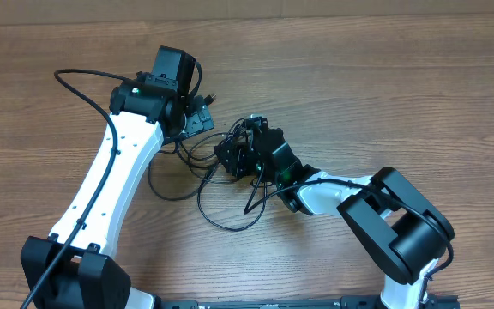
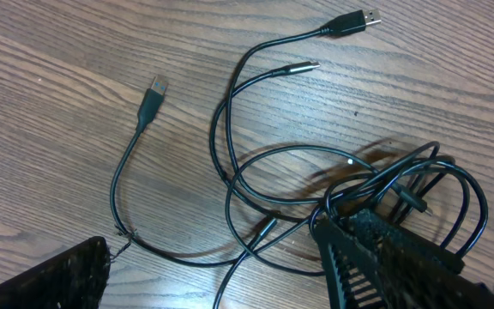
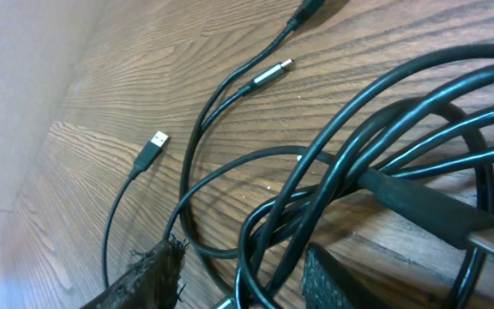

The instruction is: Untangle cables

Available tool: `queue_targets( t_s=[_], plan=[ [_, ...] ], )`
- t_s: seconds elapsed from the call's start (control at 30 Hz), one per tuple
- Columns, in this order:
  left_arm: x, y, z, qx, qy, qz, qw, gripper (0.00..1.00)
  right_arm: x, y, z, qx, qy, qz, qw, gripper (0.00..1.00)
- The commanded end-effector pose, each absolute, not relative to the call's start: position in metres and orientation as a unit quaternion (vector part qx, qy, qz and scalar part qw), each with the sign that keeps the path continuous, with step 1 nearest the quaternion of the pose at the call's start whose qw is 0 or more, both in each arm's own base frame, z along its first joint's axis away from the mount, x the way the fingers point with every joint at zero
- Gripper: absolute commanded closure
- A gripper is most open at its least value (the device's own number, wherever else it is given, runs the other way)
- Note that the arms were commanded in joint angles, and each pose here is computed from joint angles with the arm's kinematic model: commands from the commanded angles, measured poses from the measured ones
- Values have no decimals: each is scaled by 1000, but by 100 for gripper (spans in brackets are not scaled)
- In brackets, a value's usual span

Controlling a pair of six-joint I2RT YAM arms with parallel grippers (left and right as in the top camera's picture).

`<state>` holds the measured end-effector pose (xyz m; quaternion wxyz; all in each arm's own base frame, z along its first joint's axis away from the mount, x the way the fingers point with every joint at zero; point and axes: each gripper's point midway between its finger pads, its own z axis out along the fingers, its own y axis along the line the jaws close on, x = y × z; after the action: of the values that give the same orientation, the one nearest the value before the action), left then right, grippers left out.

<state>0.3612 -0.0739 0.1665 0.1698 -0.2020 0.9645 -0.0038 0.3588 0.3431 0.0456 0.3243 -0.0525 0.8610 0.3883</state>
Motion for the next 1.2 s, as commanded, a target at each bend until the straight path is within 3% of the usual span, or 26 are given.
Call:
queue_targets(
  t_s=[0.0,0.3,0.8,0.87,0.9,1.17],
  plan=[
    [363,-71,166,-214,962,2,173,0,357,351,31,-54,865,390,312,56],
    [363,-71,166,-214,961,2,173,1,363,353,37,-53,858,394,326,72],
    [363,-71,166,-214,962,2,172,0,372,346,37,-36,859,374,348,72],
    [363,-71,166,-214,962,2,172,1,372,346,37,-36,859,375,348,82],
    [363,-71,166,-214,962,2,172,1,372,346,38,-36,858,375,349,94],
    [363,-71,166,-214,962,2,172,1,367,357,54,-59,840,416,343,96]
  ],
)
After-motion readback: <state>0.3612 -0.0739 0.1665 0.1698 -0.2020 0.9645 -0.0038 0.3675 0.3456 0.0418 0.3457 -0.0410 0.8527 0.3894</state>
